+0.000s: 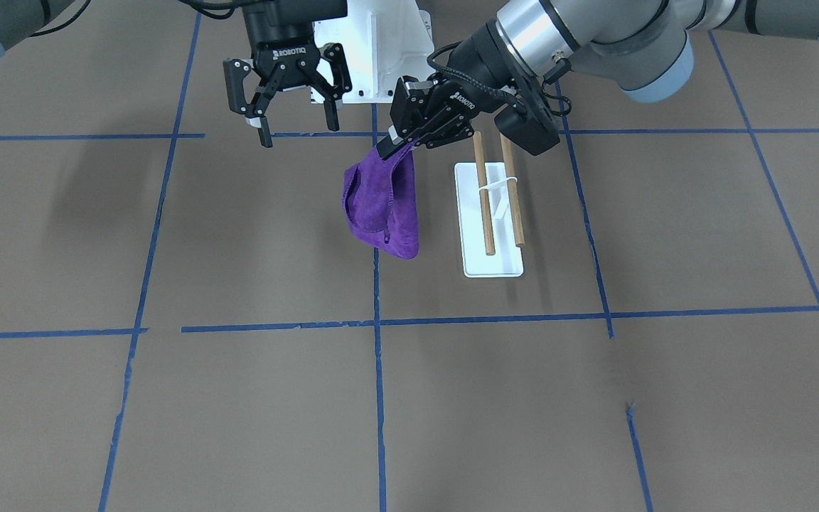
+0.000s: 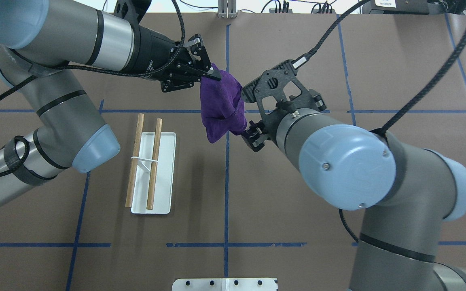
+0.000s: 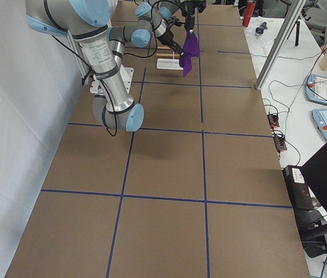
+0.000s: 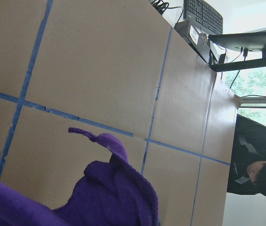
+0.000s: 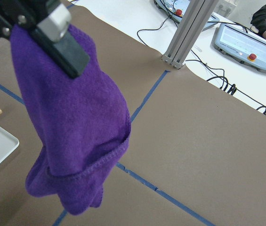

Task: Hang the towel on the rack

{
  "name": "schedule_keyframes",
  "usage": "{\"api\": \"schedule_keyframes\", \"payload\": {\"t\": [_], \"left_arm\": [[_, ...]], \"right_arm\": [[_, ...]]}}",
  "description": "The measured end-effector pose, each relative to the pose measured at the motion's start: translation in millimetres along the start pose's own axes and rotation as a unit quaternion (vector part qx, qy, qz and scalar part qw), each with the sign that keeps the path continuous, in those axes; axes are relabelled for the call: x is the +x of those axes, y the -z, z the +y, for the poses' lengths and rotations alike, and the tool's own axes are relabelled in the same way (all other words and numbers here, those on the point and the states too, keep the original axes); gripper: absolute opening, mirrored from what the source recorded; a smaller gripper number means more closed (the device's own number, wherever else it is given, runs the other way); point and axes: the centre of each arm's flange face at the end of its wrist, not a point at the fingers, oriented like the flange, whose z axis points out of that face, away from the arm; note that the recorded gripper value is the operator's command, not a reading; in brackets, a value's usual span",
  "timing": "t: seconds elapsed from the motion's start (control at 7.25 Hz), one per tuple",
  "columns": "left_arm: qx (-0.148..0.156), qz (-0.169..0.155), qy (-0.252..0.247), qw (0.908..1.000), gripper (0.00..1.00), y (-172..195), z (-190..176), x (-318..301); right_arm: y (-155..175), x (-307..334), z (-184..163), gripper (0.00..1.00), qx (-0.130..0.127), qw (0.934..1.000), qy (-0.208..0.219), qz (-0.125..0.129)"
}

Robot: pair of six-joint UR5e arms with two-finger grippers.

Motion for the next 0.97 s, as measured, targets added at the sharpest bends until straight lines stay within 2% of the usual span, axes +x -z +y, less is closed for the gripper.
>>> {"api": "schedule_keyframes", "payload": {"t": [0.28,0.41,0.69,0.97], "left_arm": [[0.003,0.006,0.012,0.9999,0.00,7,5,5],[0.017,0.018,0.032,0.9992,0.00,13,8,10],[0.079,0.041,0.066,0.9938,0.00,17,31,17],[0.143,0.039,0.095,0.9843,0.00,7,74,19]], "right_arm": [[14,53,23,1.00,-0.038,0.9993,-0.001,0.007],[14,83,32,1.00,-0.060,0.9982,0.003,0.011],[12,152,44,1.00,-0.112,0.9936,0.012,0.009],[10,231,47,1.00,-0.162,0.9868,0.000,-0.006]]}}
